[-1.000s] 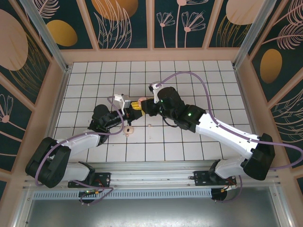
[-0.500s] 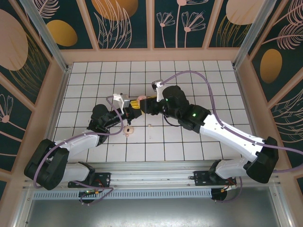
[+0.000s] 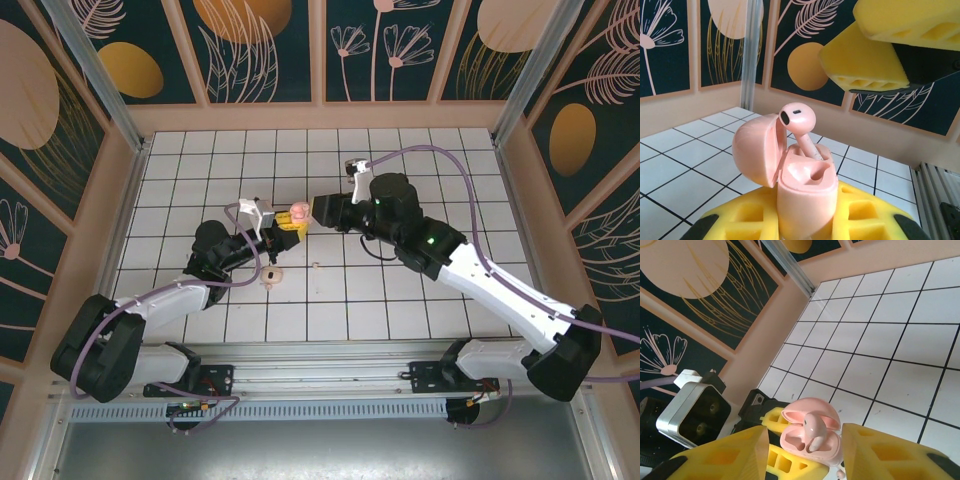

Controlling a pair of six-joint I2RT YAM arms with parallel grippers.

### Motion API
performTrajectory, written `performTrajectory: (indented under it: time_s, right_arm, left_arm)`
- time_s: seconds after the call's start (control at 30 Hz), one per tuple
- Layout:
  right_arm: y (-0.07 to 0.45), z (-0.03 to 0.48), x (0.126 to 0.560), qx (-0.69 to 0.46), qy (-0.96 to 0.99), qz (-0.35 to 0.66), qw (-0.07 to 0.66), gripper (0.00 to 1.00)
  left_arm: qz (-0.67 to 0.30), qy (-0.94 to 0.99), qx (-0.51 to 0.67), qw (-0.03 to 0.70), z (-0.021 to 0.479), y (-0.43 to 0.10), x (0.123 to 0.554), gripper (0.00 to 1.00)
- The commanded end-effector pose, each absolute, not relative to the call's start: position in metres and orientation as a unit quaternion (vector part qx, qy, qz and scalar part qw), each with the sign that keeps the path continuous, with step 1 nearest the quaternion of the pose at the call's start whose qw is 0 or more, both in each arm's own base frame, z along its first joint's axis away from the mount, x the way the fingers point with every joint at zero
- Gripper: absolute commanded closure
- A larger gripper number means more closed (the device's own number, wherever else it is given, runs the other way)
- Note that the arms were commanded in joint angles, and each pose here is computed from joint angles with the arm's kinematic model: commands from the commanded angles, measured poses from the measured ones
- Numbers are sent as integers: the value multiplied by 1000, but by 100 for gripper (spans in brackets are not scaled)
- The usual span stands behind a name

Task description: Insert the wireless bluetooth earbuds into the charging case

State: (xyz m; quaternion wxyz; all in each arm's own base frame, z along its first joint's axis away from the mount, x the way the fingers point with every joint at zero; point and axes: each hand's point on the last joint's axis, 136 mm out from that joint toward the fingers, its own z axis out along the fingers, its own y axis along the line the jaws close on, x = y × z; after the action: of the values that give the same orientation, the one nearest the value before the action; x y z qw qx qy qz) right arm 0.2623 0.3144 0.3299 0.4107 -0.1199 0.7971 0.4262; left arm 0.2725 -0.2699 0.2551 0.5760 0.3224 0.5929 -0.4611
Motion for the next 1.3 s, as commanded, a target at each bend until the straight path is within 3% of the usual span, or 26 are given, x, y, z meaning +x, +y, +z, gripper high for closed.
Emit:
performTrajectory:
  time_s: [0.0, 1.27]
  right_arm:
    - [321, 342, 258, -124, 785, 456, 401, 60]
    - [336, 320, 269, -125, 808, 441, 371, 66]
  left_arm:
    - [-451, 567, 343, 598, 274, -271, 269, 92]
    - [-448, 556, 347, 608, 282, -270, 267, 92]
